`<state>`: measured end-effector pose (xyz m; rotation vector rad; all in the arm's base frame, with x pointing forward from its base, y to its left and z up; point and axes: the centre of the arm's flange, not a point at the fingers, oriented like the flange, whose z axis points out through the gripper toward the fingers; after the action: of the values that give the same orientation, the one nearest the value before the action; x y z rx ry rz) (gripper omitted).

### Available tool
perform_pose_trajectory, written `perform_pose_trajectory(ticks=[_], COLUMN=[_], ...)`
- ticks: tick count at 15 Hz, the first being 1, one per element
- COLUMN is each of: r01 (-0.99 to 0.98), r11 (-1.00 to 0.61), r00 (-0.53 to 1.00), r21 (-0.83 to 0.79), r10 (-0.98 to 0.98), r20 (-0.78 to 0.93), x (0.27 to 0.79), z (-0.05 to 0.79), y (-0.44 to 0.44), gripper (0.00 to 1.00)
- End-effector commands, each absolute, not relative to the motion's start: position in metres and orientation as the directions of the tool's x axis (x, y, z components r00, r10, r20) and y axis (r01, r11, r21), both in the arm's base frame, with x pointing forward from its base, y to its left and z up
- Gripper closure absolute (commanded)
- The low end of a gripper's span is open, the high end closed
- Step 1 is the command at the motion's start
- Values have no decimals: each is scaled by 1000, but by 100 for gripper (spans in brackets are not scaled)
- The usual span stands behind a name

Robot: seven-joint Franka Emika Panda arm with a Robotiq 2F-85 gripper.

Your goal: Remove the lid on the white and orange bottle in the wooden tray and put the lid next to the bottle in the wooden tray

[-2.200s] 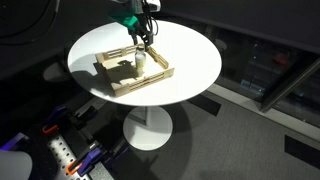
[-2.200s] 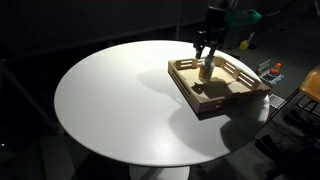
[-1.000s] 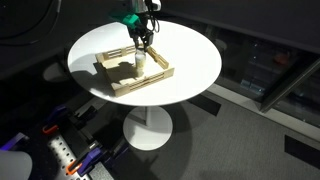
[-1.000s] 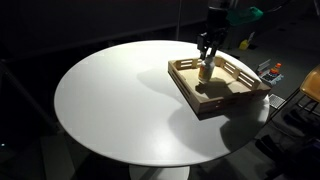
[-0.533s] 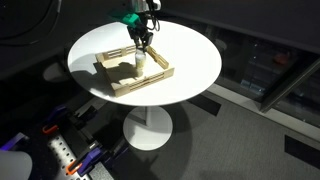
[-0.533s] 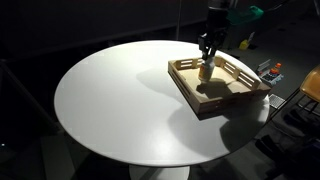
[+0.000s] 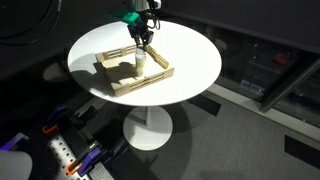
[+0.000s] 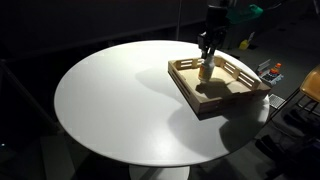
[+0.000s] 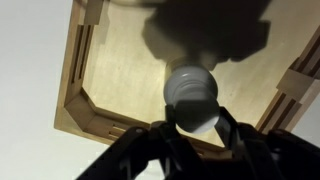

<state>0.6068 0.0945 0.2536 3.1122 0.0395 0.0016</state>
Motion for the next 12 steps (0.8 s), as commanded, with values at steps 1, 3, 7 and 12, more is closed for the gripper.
perform_pose_trajectory(ticks=[1, 3, 7, 12], r01=[22, 26, 48, 105], r11=[-998, -999, -999, -994], r00=[1000, 1000, 999, 994], r21=[54, 47, 25, 17], r10=[23, 27, 49, 105], r20=[3, 9, 4, -3], x=[610, 608, 600, 576], z=[269, 276, 292, 313], y=[96, 97, 105, 126], gripper=[56, 56, 57, 57])
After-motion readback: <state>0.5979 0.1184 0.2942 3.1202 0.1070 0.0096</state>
